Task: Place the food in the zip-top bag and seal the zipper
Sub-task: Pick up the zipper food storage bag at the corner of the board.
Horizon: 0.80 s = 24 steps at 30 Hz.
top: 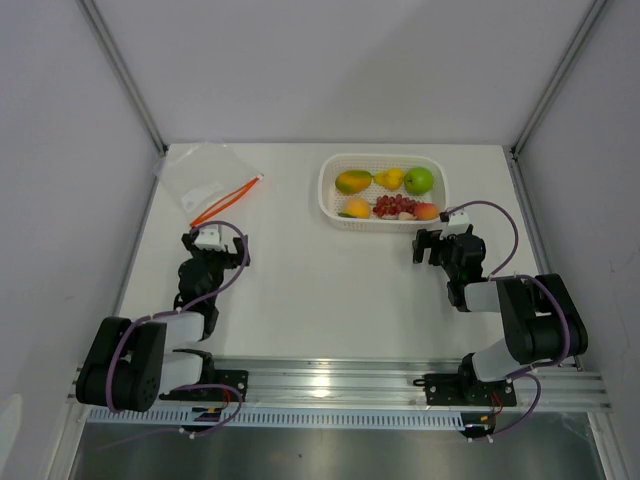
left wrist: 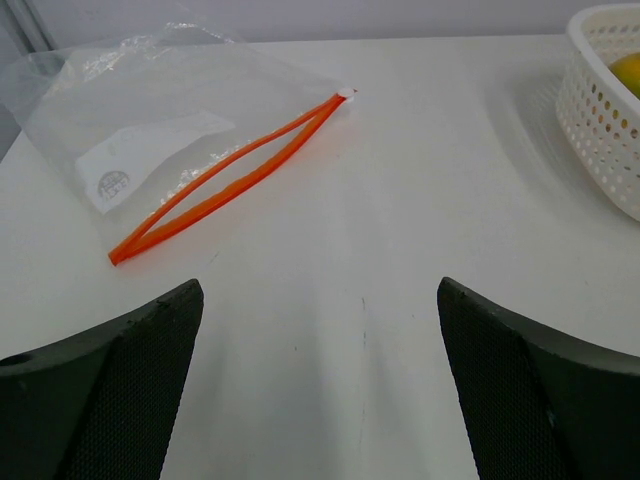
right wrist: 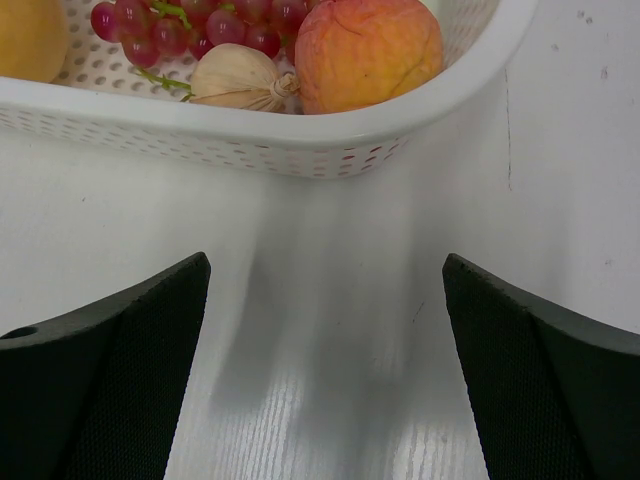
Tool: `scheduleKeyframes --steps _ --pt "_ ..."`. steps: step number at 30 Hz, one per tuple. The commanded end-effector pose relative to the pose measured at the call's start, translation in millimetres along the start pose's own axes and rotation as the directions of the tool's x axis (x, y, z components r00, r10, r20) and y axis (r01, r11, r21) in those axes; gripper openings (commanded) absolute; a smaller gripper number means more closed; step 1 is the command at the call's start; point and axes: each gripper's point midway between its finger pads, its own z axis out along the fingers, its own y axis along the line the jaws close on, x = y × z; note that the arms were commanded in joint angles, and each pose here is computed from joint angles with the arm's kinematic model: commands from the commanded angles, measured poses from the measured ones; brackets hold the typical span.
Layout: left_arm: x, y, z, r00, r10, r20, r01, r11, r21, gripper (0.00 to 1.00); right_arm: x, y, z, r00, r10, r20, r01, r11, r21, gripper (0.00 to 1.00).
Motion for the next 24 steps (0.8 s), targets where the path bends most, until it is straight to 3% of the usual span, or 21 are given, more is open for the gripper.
scheduleKeyframes --steps 1,8,13,20,24 --pt "-31.4 19.0 6.0 0.996 0.001 0.092 0.008 0.995 -0.099 1.0 -26.1 -4.3 2.6 0.997 -0.026 0.079 0.025 0.999 0.02 0.99" --pt "-55.6 33.8 10.8 0.999 -0.033 0.026 0.037 0.98 -0.196 1.0 -25.3 -5.9 3.7 0.997 -0.019 0.074 0.018 1.0 0.019 0.99" --pt "-74.0 48.7 1.8 0.987 -0.137 0.086 0.157 0.937 -0.313 0.99 -26.0 -6.5 3.9 0.997 -0.019 0.076 0.018 1.0 0.021 0.99" --pt "-90.3 45.4 -9.0 0.955 -0.271 0.123 0.297 0.903 -0.312 0.99 -36.3 -13.4 -9.7 0.994 -0.027 0.103 0.009 0.986 0.166 0.99" --pt "-108.5 51.7 -11.5 0.911 -0.386 0.144 0.411 0.833 -0.371 1.0 -48.5 -8.0 -29.8 0.99 -0.048 0.13 0.01 0.962 0.275 1.0"
